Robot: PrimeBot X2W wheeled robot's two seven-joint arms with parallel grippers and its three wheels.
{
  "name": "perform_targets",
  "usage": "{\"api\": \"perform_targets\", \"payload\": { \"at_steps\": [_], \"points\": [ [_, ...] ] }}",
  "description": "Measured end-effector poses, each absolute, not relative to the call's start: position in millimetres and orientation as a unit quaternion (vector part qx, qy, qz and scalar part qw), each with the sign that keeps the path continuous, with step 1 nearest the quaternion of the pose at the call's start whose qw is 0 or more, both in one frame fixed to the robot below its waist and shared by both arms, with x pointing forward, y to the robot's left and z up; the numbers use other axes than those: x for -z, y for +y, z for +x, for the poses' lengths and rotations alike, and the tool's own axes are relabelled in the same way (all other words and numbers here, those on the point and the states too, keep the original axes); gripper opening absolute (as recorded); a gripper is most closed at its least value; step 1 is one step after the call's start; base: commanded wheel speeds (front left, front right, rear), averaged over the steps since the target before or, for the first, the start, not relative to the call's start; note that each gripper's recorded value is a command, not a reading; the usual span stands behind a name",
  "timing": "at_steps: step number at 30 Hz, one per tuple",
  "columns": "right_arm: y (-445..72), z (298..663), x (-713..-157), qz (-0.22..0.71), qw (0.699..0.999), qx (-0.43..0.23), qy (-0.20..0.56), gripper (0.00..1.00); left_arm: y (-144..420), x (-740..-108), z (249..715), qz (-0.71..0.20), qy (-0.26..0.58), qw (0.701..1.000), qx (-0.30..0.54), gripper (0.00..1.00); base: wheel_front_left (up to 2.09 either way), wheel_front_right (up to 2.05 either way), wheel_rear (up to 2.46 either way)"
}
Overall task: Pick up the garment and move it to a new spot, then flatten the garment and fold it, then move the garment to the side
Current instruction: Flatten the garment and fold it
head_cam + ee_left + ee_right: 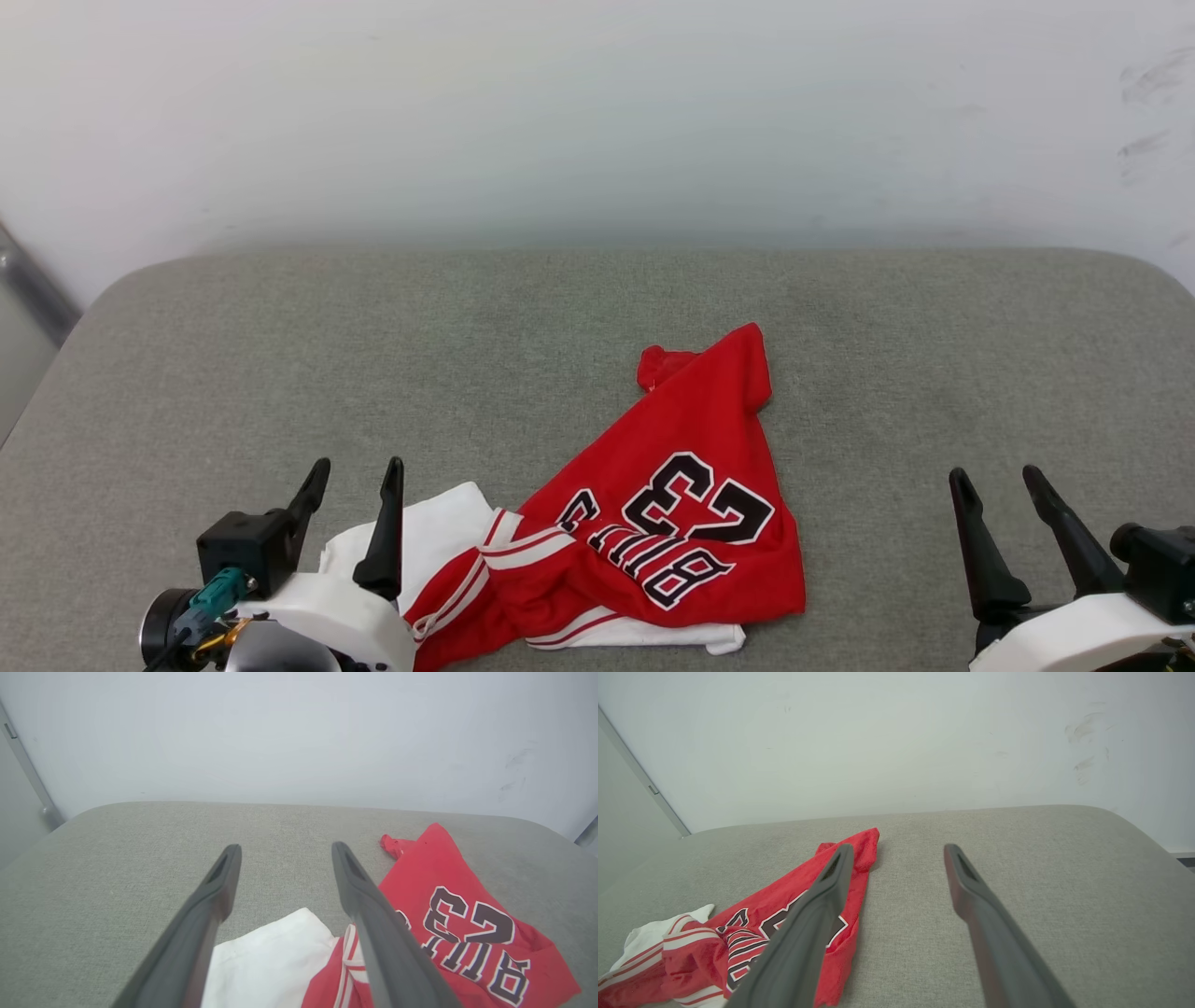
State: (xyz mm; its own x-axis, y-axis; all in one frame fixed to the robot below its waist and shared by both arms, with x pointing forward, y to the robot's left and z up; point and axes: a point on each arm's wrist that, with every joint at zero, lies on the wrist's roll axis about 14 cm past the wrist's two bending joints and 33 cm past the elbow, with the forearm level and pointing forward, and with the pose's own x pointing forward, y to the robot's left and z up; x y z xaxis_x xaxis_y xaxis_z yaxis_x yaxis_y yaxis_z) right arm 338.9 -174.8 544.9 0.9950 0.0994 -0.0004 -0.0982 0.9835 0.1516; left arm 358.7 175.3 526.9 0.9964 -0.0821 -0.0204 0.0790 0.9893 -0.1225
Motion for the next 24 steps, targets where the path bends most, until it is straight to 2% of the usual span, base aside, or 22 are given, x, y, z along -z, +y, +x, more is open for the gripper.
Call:
{"api": "perform_targets", "payload": {
  "at_steps": [6,10,17,24],
  "points": [
    [-176,333,-531,0.082,0.995,-0.047,0.037,1.00,167,-549,355,-0.067,-0.032,0.996,0.050,1.00,0.00,0.00,0.00],
    [-164,330,-504,0.084,0.987,-0.067,0.115,1.00,164,-555,351,-0.071,-0.041,0.995,0.049,1.00,0.00,0.00,0.00],
    [-108,334,-469,0.024,0.946,-0.193,0.259,1.00,164,-557,347,-0.069,-0.042,0.996,0.048,1.00,0.00,0.00,0.00],
    [-43,324,-438,-0.054,0.875,-0.327,0.354,1.00,170,-555,346,-0.070,-0.040,0.996,0.036,1.00,0.00,0.00,0.00]
  ]
}}
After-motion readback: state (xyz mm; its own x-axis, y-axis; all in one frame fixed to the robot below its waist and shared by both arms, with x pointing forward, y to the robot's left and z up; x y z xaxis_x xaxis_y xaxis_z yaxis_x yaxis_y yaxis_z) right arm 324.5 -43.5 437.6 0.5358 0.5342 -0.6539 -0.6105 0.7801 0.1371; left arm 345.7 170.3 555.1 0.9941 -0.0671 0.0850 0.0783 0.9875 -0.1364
